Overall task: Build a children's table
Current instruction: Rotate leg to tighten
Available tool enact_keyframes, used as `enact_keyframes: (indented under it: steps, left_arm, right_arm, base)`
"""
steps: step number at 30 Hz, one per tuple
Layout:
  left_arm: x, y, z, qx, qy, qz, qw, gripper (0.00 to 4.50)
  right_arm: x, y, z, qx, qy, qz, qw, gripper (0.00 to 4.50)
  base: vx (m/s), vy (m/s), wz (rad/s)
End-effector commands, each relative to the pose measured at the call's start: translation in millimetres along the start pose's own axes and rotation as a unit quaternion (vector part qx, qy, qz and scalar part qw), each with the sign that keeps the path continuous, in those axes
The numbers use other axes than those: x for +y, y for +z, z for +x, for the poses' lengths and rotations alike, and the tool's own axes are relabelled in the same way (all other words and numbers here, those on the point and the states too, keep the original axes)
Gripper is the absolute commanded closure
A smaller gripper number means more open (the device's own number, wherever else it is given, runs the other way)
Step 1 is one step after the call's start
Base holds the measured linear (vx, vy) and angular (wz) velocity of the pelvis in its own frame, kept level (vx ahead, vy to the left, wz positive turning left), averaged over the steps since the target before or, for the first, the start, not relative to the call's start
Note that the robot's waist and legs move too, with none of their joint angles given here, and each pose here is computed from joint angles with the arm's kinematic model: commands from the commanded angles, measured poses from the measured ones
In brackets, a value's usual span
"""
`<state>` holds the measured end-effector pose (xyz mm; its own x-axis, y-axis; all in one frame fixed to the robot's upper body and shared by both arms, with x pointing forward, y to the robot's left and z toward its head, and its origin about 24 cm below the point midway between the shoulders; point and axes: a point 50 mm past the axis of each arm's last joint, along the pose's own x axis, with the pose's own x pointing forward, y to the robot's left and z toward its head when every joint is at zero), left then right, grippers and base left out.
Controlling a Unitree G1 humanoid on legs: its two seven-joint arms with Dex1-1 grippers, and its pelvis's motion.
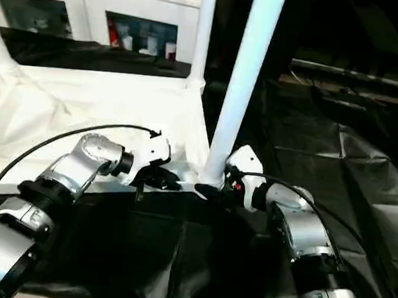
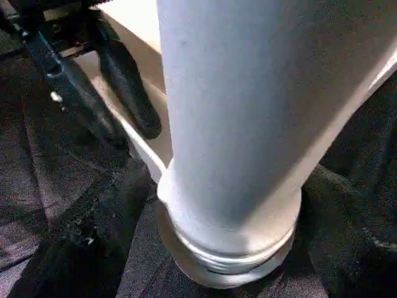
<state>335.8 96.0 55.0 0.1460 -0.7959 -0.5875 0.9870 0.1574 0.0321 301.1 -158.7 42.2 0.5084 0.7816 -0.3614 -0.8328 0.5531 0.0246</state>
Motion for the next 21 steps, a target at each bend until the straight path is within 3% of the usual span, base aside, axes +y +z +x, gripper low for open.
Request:
enact_keyframes:
  steps: [1,8,10,16,21]
  left_arm:
    - [-6.7,-12.4,5.6,0.018,-0.02,-0.018,0.999,3.53]
    - [-3.4,-11.2,2.8,0.014,-0.014,-0.026,0.999,3.93]
    - [-4.2,-12.8,1.6,0.021,-0.023,-0.03,0.999,4.28]
    - [-5.7,-14.3,1.0,0.019,-0.029,-0.033,0.999,4.43]
    - [-6.8,-14.6,1.5,0.015,-0.029,-0.035,0.999,4.5]
  right_arm:
    - [8.4,3.1,4.1,-0.007,0.032,-0.005,0.999,0.7]
    - [7.8,2.4,3.0,-0.004,0.033,-0.007,0.999,0.7]
    - [7.0,1.6,4.0,0.002,0.031,-0.009,0.999,0.7]
    - [4.3,0.3,6.8,0.009,0.018,-0.008,1.0,0.7]
    - [5.5,1.4,9.5,0.004,0.018,-0.001,1.0,1.15]
  base:
    - [0.0,0.0,0.0]
    - [0.0,0.0,0.0]
    - [0.0,0.0,0.0]
    - [0.0,0.0,0.0]
    - [0.0,0.0,0.0]
